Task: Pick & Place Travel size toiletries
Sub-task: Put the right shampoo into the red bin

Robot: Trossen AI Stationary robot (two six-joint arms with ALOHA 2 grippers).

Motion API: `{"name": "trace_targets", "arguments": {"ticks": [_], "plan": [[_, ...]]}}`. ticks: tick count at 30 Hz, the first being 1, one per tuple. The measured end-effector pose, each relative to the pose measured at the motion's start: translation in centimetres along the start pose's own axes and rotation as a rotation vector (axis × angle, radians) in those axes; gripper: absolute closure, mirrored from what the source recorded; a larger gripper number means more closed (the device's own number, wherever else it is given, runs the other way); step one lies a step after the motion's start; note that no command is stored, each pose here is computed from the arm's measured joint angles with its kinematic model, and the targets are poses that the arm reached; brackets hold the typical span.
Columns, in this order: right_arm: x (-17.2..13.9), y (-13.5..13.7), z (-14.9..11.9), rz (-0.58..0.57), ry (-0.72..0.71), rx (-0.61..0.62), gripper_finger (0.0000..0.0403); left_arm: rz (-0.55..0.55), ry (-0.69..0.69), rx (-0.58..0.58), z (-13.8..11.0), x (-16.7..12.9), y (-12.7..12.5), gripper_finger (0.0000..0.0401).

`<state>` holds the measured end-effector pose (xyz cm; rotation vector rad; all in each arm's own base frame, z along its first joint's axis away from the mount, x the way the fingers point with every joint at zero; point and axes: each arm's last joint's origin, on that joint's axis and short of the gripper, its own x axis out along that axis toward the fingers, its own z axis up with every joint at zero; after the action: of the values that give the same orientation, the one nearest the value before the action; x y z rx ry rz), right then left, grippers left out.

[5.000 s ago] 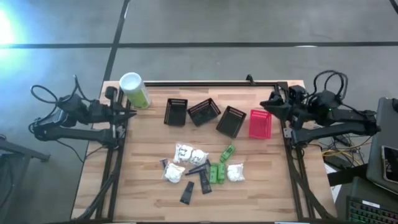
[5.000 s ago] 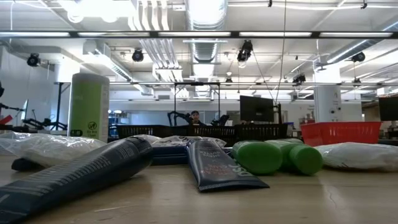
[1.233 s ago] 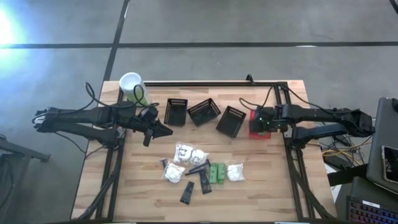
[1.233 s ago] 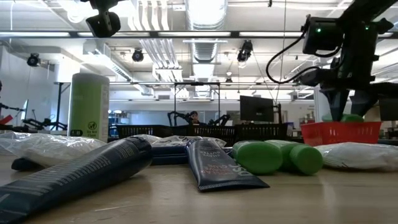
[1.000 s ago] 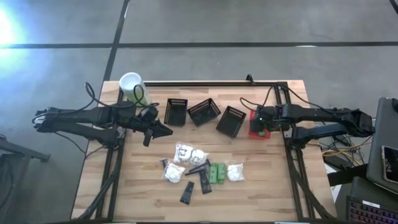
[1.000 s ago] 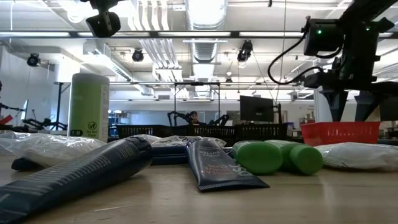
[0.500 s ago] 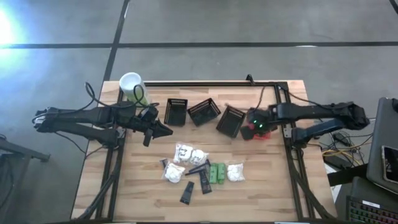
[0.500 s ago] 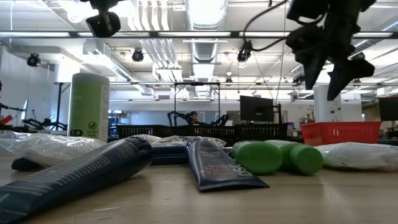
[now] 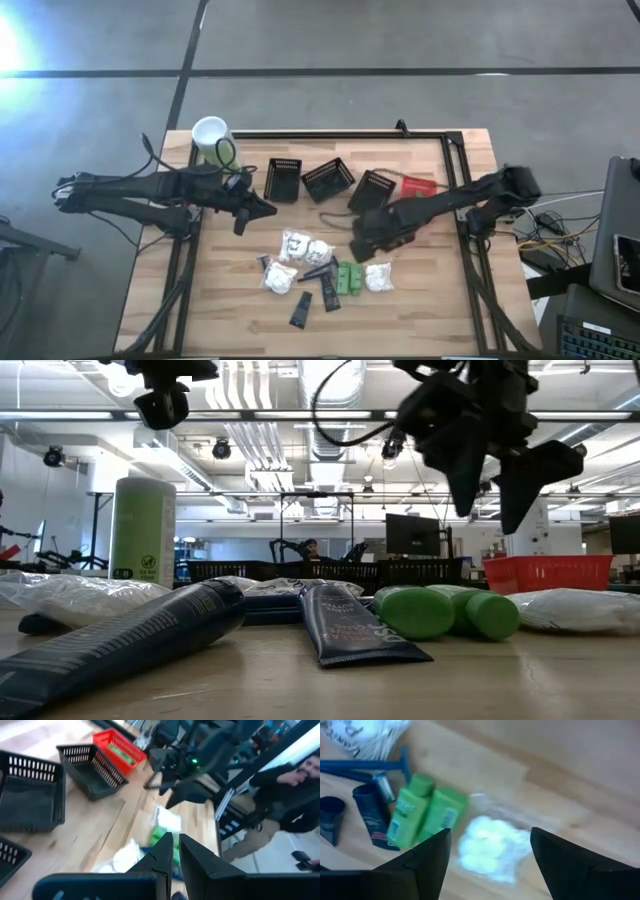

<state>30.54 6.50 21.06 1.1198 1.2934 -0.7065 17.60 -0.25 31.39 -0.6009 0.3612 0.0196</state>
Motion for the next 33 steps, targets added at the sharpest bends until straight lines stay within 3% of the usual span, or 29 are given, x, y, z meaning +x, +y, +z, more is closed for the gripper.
{"name": "trace_targets", "arguments": {"ticks": [9,20,24,33], "plan": [[4.5,5.5,-2.6,-0.050,0.027,0.008,0.0133,0.045,0.073,0.008,-1.5,0.7,1.1,0.0366],[9.4,6.6,-2.5,-0.168,-0.019,0.026,0.0107,0.048,0.075,-0.040,-1.7,0.8,1.2,0.0366],[9.7,6.8,-2.6,-0.179,-0.017,0.006,0.0137,0.039,0.061,-0.081,-1.6,0.8,1.1,0.0366],[8.6,7.3,-3.9,-0.130,-0.075,0.000,0.0256,0.030,0.057,-0.149,-1.5,0.8,1.0,0.0366]]}}
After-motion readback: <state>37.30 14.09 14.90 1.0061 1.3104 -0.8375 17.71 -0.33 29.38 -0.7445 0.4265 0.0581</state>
